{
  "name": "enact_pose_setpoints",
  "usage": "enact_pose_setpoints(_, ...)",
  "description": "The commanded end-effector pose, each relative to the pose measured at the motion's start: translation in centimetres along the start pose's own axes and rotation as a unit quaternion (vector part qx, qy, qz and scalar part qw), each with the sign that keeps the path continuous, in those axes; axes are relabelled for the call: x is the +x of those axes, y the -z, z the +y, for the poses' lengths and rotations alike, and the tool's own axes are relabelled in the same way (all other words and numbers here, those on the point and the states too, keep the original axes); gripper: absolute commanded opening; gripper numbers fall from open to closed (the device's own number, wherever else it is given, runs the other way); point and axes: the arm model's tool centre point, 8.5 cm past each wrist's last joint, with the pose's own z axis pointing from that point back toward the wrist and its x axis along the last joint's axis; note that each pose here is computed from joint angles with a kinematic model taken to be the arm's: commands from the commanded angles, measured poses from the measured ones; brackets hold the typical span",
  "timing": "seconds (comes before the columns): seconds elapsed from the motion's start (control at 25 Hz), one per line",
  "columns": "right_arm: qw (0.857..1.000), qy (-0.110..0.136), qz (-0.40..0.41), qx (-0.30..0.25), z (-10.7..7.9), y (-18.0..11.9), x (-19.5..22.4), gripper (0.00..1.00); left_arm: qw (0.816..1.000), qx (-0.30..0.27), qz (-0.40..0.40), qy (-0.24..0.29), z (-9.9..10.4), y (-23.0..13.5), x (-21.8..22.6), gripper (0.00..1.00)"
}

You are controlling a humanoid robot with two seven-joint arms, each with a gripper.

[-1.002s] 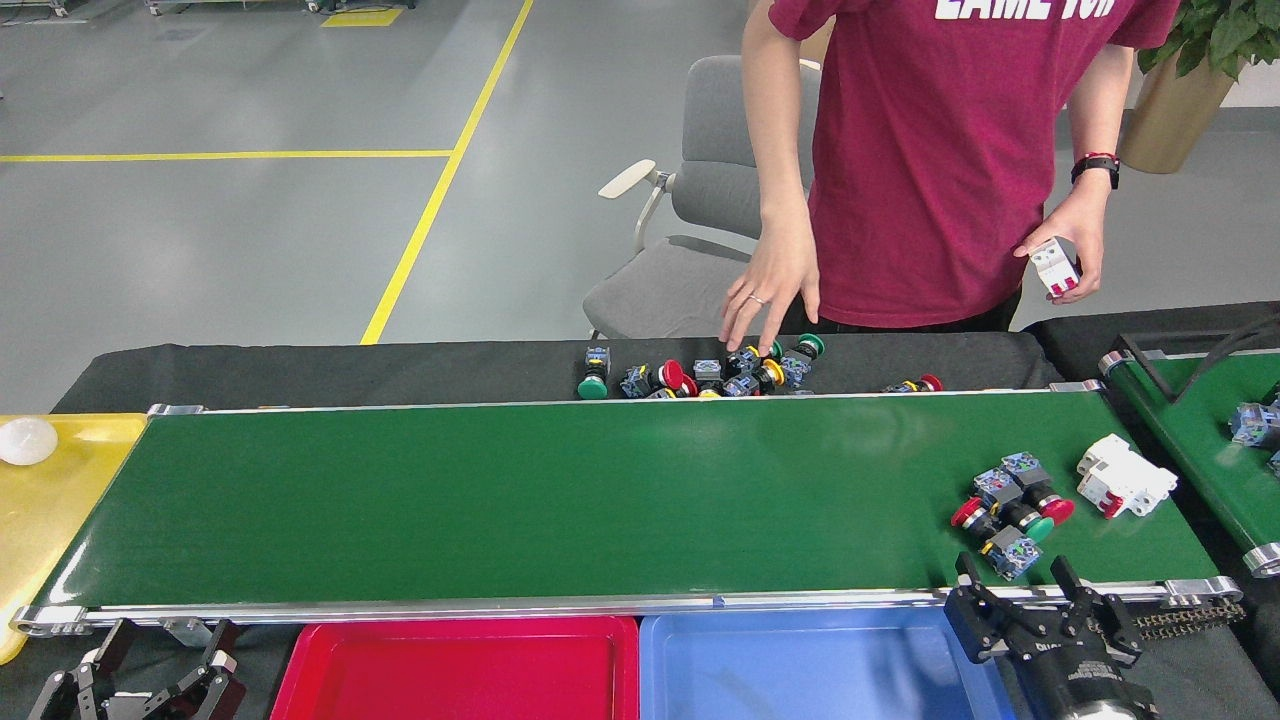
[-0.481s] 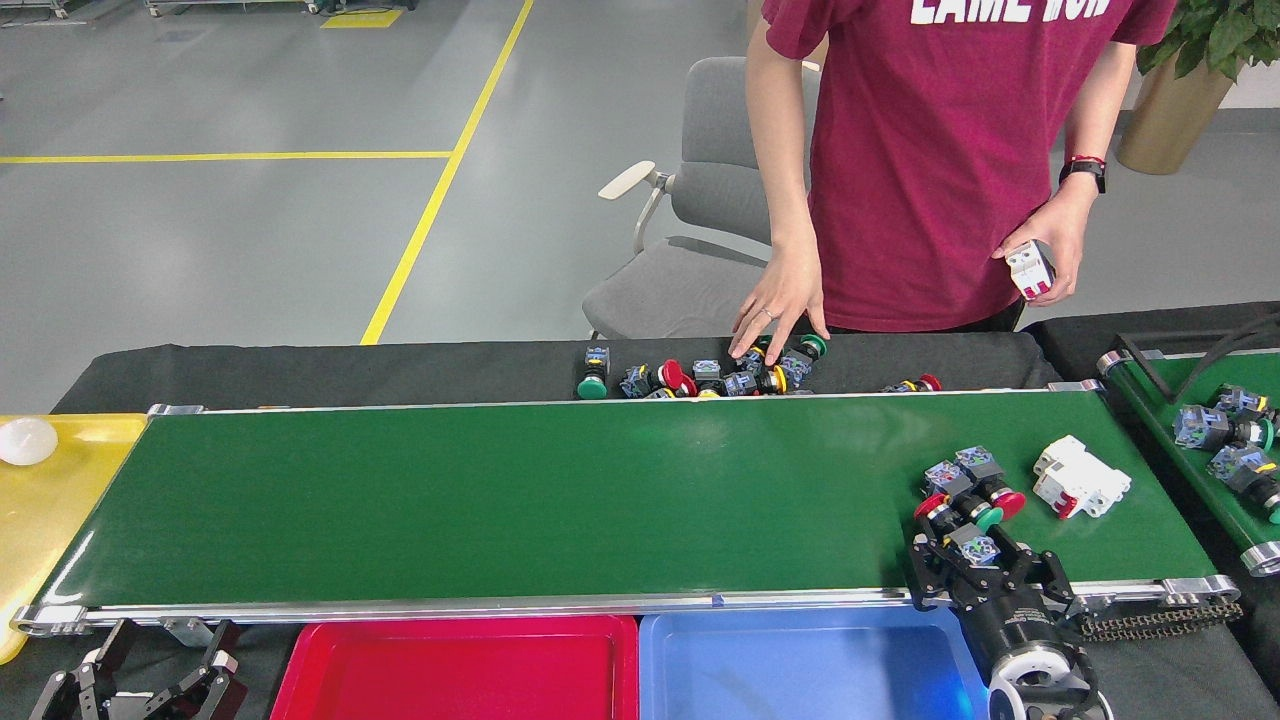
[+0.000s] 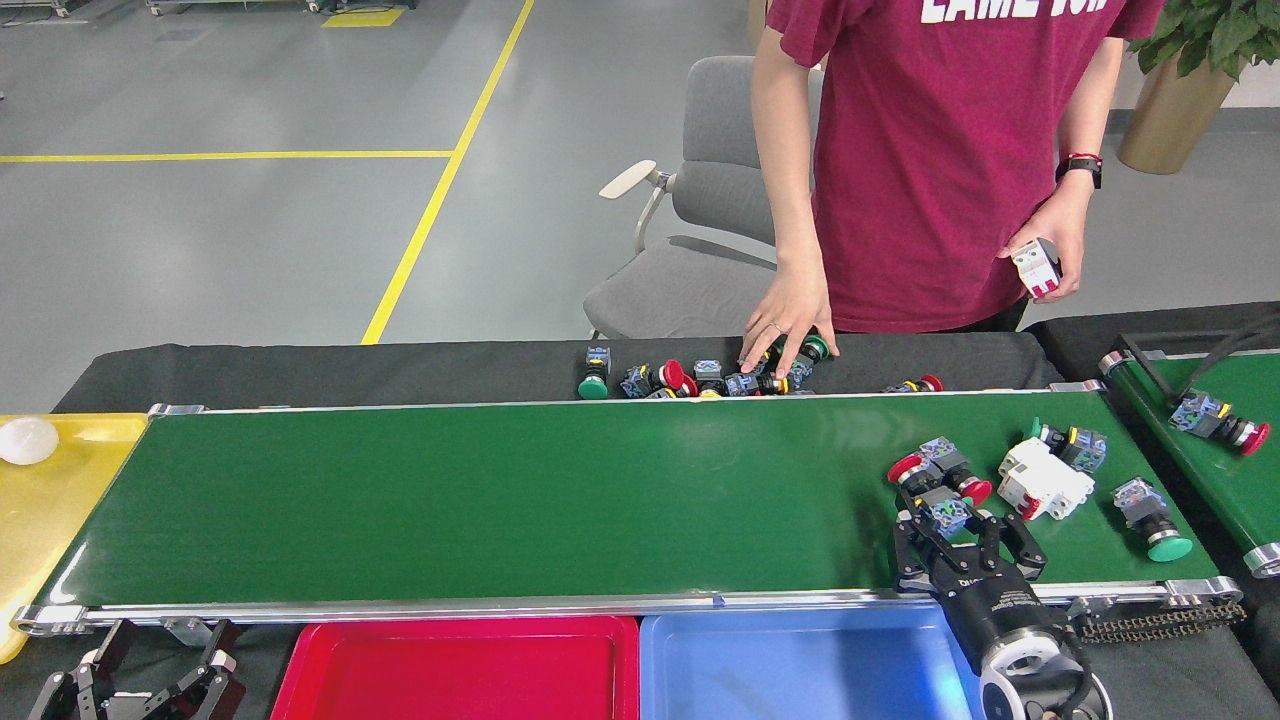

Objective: Pick switch part from conveyor to tray

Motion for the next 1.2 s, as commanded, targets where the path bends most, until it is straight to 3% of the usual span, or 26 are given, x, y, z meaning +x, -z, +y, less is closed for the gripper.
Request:
enact_pose_setpoints(0.0, 0.999, -0.011, -0.046, -0.014, -1.2, -0.7, 1.2, 0.3, 1.0, 0.008, 0.001, 0.006, 0.6, 0.1, -0.3, 1.0)
enact_pose_setpoints(0.12, 0.991, -0.025, -0.131, -0.006, -0.4, -1.9, 3.5, 0.3, 1.0, 0.008, 0.001, 0.007, 0.6, 0.1, -0.3, 1.0)
enact_pose_setpoints(0.28, 0.965, -0.02, -0.261, 0.0, 1.1, -2.7, 9.4, 0.32, 1.0, 0.007, 0.0, 0.006, 0.6, 0.1, -0.2, 1.0)
enact_pose_setpoints(0.48, 0.933, -0.017, -0.358, 0.032, 3.3, -3.5, 16.3, 0.34, 1.0, 0.008, -0.001, 0.006, 0.6, 0.1, -0.2, 1.0)
enact_pose_setpoints(0.64, 0.915, -0.008, -0.396, 0.071, 5.9, -4.4, 19.6, 0.35, 1.0, 0.008, -0.001, 0.006, 0.6, 0.2, -0.2, 1.0)
enact_pose_setpoints(0.72, 0.912, -0.003, -0.403, 0.074, 6.3, -4.4, 20.7, 0.4, 1.0, 0.008, -0.001, 0.006, 0.6, 0.2, -0.2, 1.0)
enact_pose_setpoints(0.76, 0.912, 0.003, -0.402, 0.082, 6.8, -4.4, 21.3, 0.51, 1.0, 0.008, -0.001, 0.006, 0.6, 0.2, -0.2, 1.0)
enact_pose_setpoints(0.84, 0.918, 0.018, -0.385, 0.09, 7.4, -3.9, 22.3, 0.91, 1.0, 0.008, -0.001, 0.006, 0.6, 0.2, -0.2, 1.0)
enact_pose_setpoints(0.88, 0.925, 0.024, -0.368, 0.095, 7.4, -3.6, 22.4, 0.96, 1.0, 0.009, -0.001, 0.006, 0.7, 0.2, -0.2, 1.0)
enact_pose_setpoints(1.16, 0.927, 0.014, -0.362, 0.098, 6.6, -2.9, 22.7, 0.96, 1.0, 0.009, -0.001, 0.005, 0.6, 0.2, -0.1, 1.0)
